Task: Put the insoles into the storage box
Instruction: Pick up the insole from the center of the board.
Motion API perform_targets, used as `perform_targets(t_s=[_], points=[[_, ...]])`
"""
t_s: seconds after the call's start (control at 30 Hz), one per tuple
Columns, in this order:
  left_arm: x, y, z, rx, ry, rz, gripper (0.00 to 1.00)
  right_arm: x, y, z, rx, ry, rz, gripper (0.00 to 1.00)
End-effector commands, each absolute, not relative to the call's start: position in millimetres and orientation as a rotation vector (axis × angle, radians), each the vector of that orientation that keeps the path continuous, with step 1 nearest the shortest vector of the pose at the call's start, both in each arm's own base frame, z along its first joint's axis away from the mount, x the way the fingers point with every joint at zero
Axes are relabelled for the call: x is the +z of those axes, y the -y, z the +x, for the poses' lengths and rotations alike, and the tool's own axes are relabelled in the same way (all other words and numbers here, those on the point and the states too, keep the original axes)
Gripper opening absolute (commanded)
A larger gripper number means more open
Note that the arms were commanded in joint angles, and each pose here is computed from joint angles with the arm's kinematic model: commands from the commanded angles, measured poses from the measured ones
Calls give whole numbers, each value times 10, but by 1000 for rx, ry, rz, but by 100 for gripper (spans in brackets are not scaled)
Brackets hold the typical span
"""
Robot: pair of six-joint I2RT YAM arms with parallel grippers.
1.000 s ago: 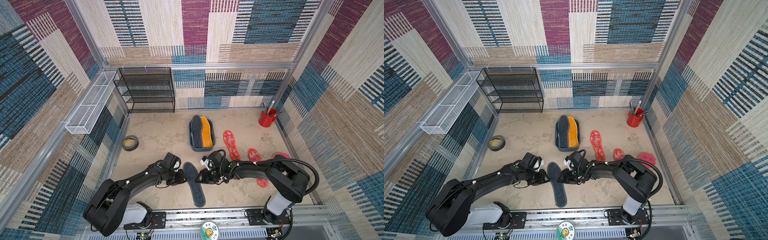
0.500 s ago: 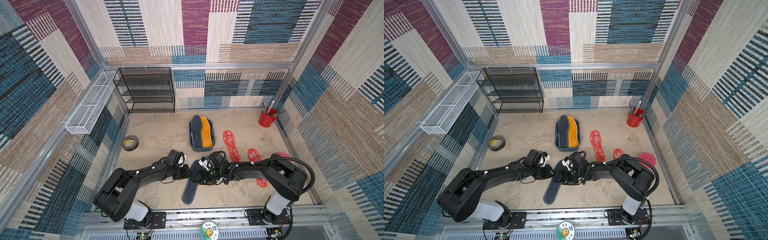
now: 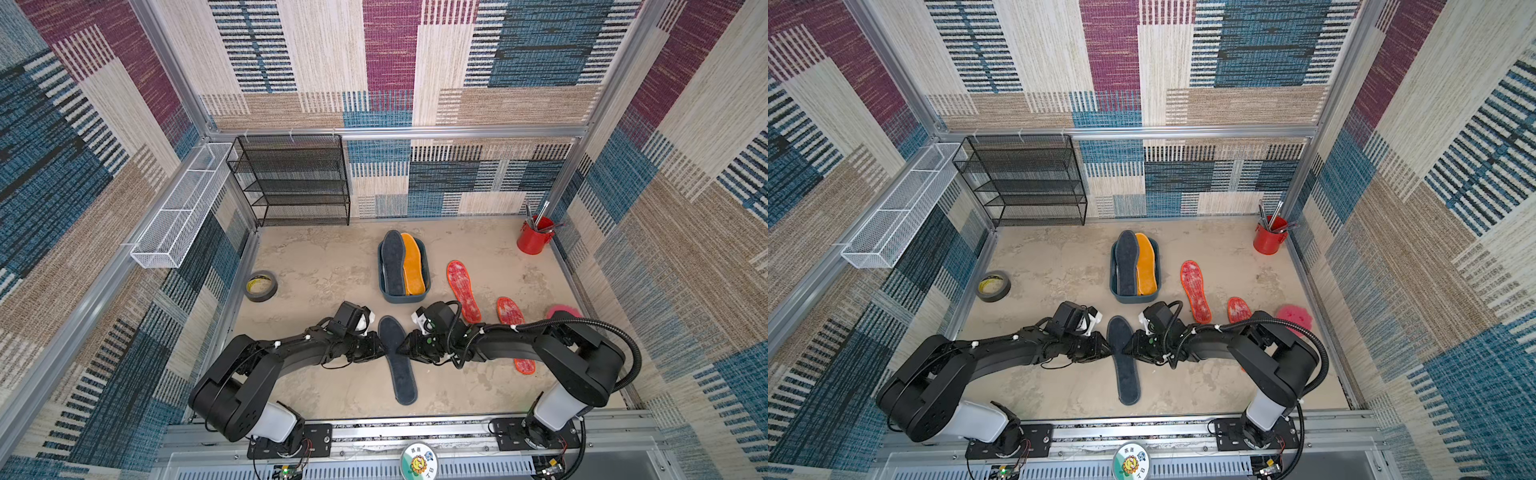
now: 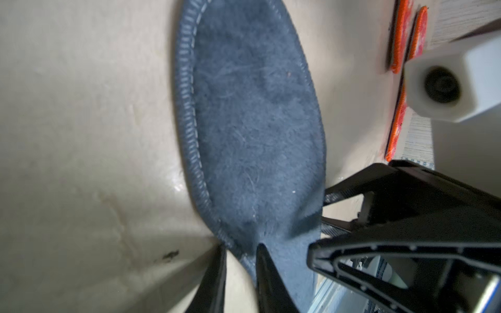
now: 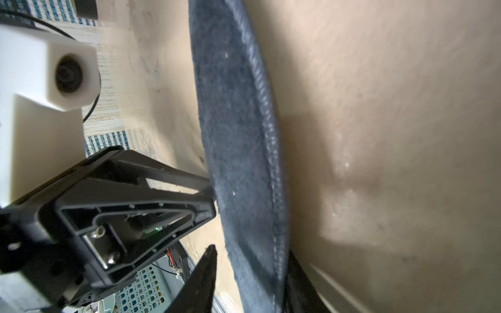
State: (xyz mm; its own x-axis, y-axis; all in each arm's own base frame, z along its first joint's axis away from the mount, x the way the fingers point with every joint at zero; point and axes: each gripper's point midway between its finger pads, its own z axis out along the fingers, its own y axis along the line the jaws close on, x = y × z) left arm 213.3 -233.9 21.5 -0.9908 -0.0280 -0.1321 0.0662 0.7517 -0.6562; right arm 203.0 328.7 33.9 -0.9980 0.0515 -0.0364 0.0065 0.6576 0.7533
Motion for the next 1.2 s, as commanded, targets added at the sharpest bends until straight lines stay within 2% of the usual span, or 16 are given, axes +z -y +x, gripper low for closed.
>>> perform_targets(t_s=[0.0, 0.07, 0.13, 0.3, 0.5, 0.73, 0.9, 1.17], points=[[63, 2225, 1994, -998, -2913, -56, 23, 430, -3365, 2108, 1320, -2757, 32, 33], [76, 2221, 2001, -994, -2906, -51, 23, 445, -3359, 2116, 1312, -2752, 25, 19], [93, 2216, 2009, -991, -2898, -55, 23, 464, -3326, 2141, 1288, -2745, 32, 0], [198, 2222, 2094, -972, -2864, -34, 25, 568, -3247, 2236, 1170, -2721, -27, 0], [653, 2153, 2380, -903, -2704, -17, 48, 1116, -2994, 2573, 1042, -2574, -74, 0], [1164, 1831, 2533, -801, -2486, -48, 72, 1902, -2688, 3240, 932, -2352, -165, 0], [1408, 1632, 2542, -745, -2373, -79, 78, 2122, -2801, 3890, 935, -2247, -260, 0], [1602, 1408, 2448, -686, -2285, -118, 81, 2066, -2944, 4792, 950, -2193, -326, 0]])
